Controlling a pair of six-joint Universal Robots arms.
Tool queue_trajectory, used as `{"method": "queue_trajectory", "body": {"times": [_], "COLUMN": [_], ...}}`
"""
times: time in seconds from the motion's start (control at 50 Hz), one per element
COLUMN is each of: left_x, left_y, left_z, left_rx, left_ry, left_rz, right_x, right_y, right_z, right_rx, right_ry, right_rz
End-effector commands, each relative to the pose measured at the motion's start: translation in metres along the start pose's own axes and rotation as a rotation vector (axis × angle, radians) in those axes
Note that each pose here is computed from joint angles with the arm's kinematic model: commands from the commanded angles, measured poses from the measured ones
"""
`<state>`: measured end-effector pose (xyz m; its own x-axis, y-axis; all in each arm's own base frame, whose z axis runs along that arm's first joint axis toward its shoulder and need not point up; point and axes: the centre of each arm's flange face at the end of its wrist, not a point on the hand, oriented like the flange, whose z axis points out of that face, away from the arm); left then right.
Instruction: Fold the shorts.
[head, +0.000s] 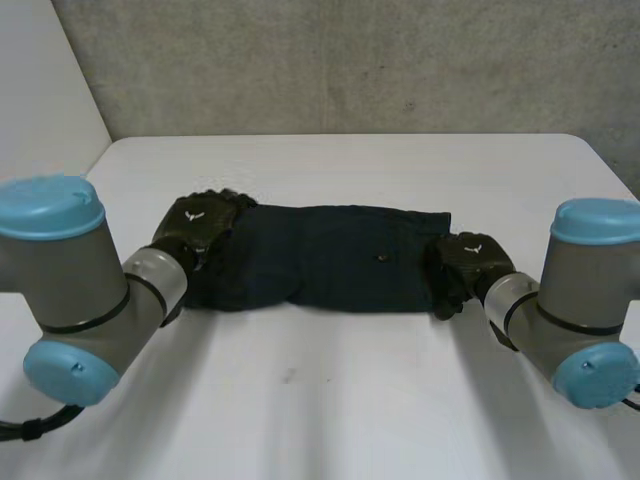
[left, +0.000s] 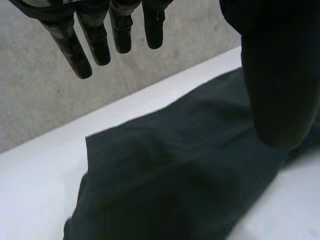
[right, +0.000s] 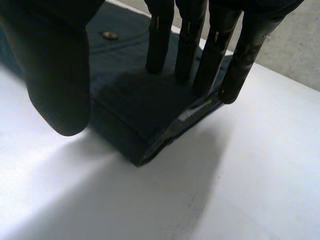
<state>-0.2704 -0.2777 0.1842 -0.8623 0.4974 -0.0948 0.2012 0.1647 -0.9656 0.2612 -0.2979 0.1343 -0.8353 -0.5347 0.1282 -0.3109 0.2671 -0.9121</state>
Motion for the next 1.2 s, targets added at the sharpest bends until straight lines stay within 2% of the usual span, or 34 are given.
{"method": "queue_trajectory", "body": {"times": [0.02,0.24,0.36,0.48,0.54,0.58,0.66,0.76,0.82,0.84,0.94,1.0,1.06,1.14,1.16,1.2], "left_x": [-0.006,-0.012,-0.015,-0.014,-0.014,-0.014,-0.014,-0.014,-0.012,-0.012,-0.012,-0.009,-0.005,-0.002,0.000,0.012], "left_y": [0.009,0.002,-0.005,-0.009,-0.011,-0.012,-0.015,-0.020,-0.025,-0.025,-0.037,-0.044,-0.055,-0.069,-0.071,-0.075], "left_z": [-0.002,-0.004,-0.008,-0.017,-0.020,-0.020,-0.020,-0.021,-0.020,-0.020,-0.017,-0.016,-0.014,-0.007,-0.005,0.002], "left_rx": [-0.029,-0.013,0.008,0.017,0.023,0.025,0.034,0.052,0.071,0.072,0.114,0.135,0.172,0.216,0.222,0.235], "left_ry": [-0.018,-0.034,-0.044,-0.042,-0.043,-0.045,-0.046,-0.045,-0.043,-0.043,-0.041,-0.032,-0.020,-0.015,-0.009,0.020], "left_rz": [-0.005,-0.006,-0.005,-0.006,-0.004,-0.005,-0.004,-0.001,0.001,-0.001,-0.013,-0.020,-0.025,-0.023,-0.022,-0.018], "right_x": [0.001,0.023,0.050,0.086,0.110,0.111,0.077,-0.017,-0.060,-0.087,-0.157,-0.162,-0.160,-0.148,-0.130,-0.106], "right_y": [0.014,0.013,0.016,-0.003,-0.019,-0.026,-0.057,-0.086,-0.079,-0.073,-0.030,-0.021,-0.031,-0.063,-0.080,-0.095], "right_z": [0.018,0.022,0.002,-0.021,-0.028,-0.029,-0.029,-0.031,-0.029,-0.030,-0.042,-0.042,-0.045,-0.053,-0.051,-0.046], "right_rx": [0.005,0.008,-0.080,-0.093,-0.086,-0.077,0.028,0.236,0.294,0.335,0.388,0.384,0.395,0.416,0.413,0.408], "right_ry": [0.008,0.070,0.121,0.216,0.288,0.300,0.258,0.065,-0.051,-0.134,-0.430,-0.471,-0.452,-0.392,-0.349,-0.302], "right_rz": [-0.020,-0.056,-0.116,-0.291,-0.475,-0.541,-0.669,-0.778,-0.818,-0.845,-0.927,-0.932,-0.903,-0.702,-0.551,-0.378]}}
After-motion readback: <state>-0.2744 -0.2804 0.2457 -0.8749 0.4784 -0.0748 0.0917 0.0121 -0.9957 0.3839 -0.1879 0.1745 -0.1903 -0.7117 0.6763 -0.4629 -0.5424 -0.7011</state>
